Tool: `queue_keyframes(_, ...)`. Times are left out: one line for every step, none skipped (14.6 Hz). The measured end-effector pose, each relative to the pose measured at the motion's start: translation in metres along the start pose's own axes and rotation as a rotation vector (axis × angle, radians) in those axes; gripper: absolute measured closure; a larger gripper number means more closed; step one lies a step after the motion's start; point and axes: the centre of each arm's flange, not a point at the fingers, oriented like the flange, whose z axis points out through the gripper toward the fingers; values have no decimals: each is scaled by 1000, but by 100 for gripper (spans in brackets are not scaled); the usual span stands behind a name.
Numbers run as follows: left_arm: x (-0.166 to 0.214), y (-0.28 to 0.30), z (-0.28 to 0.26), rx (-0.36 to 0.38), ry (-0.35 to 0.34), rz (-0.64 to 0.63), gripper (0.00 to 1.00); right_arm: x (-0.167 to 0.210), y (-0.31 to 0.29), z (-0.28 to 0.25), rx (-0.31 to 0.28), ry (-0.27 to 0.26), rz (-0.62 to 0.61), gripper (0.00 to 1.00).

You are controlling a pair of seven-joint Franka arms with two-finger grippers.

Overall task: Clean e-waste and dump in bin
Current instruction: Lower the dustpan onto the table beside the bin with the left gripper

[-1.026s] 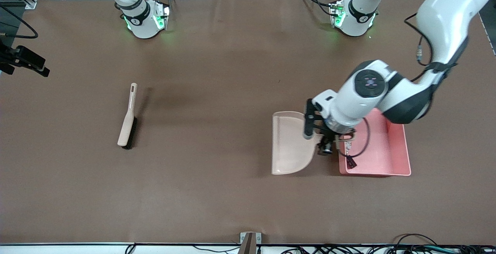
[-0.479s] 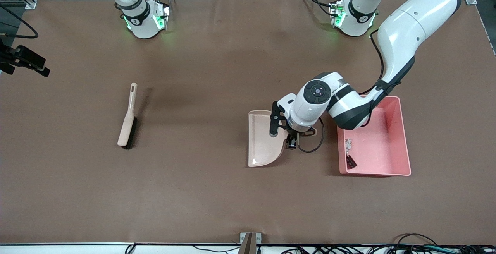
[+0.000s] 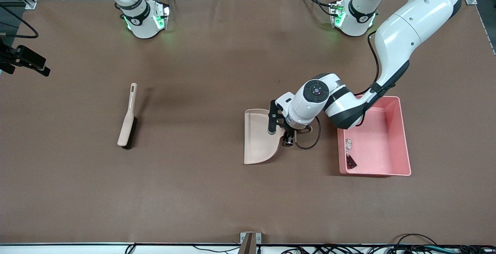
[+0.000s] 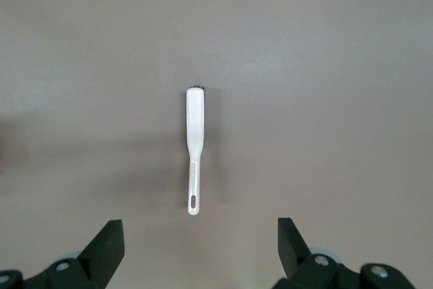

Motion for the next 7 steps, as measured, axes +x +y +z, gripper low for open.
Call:
queue_keyframes(-3, 3, 7, 2, 7, -1, 91, 0, 0, 0, 0, 0, 0, 0)
queue_keyframes(-7, 6, 13, 0, 7, -6, 91, 0, 0, 0, 0, 0, 0, 0)
queue_keyframes(-11, 7, 17, -2, 6, -16, 91, 0, 0, 0, 0, 1, 0, 0)
queue_keyframes(-11, 9, 20, -6, 5, -31, 91, 0, 0, 0, 0, 2, 1, 0)
queue_keyframes(-10, 12, 21, -10, 5, -54, 91, 0, 1, 0, 0, 2, 1, 0)
queue_keyframes(-7, 14, 22, -13, 4, -70, 91, 0, 1, 0, 0, 2, 1, 0)
queue_keyframes(-4, 17, 23, -15, 4, -78, 91, 0, 1, 0, 0, 2, 1, 0)
